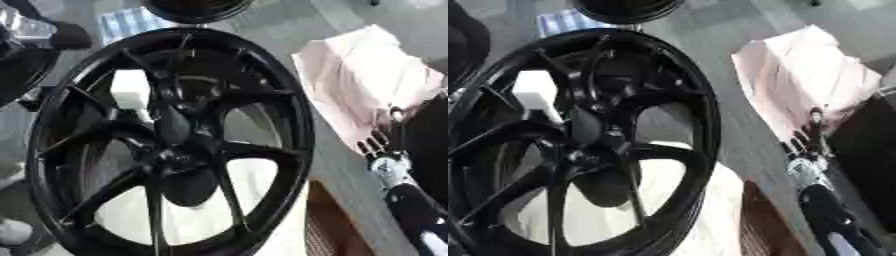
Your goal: Pull the pin out of the wheel hub.
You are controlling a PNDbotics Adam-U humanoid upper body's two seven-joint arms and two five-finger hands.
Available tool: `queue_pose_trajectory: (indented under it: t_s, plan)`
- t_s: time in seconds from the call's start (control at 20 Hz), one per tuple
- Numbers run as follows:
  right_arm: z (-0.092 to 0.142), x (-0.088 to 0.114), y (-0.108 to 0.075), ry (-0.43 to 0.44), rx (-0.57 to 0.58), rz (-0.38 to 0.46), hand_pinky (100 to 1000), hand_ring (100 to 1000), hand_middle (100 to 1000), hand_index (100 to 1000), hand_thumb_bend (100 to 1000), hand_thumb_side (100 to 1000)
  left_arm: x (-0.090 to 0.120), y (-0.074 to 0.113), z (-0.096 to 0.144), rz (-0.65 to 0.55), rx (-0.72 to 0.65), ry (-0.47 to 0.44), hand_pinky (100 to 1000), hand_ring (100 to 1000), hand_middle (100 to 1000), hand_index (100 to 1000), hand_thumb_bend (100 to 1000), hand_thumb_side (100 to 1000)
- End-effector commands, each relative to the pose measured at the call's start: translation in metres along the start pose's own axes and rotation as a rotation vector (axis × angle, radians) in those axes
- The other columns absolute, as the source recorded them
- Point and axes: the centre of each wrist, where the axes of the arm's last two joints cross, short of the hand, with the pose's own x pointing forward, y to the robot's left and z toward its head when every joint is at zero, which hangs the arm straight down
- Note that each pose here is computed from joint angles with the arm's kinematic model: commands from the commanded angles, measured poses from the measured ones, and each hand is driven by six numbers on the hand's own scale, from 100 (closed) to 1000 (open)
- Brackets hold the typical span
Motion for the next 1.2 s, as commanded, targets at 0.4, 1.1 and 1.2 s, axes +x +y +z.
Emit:
queue_pose_trajectory:
  t_s: [0.4, 1.1, 1.2]
  plan:
    - [-0.008, 0.011, -0.001, -0.035, -0.003, -0.009, 661, 828, 518, 594, 450, 495, 0.0, 0.015, 0.005, -0.042, 0.016, 0.006, 665, 594, 589, 756, 764, 550]
    - [-0.007, 0.011, -0.001, -0.033, 0.001, -0.011, 661, 827, 516, 594, 449, 496, -0.022, -0.017, -0.034, 0.007, -0.372, 0.077, 702, 661, 662, 814, 729, 498]
    - [-0.007, 0.011, 0.0, -0.033, 0.003, -0.011, 660, 826, 515, 594, 448, 495, -0.025, -0.021, -0.039, 0.007, -0.412, 0.074, 705, 667, 667, 816, 721, 494]
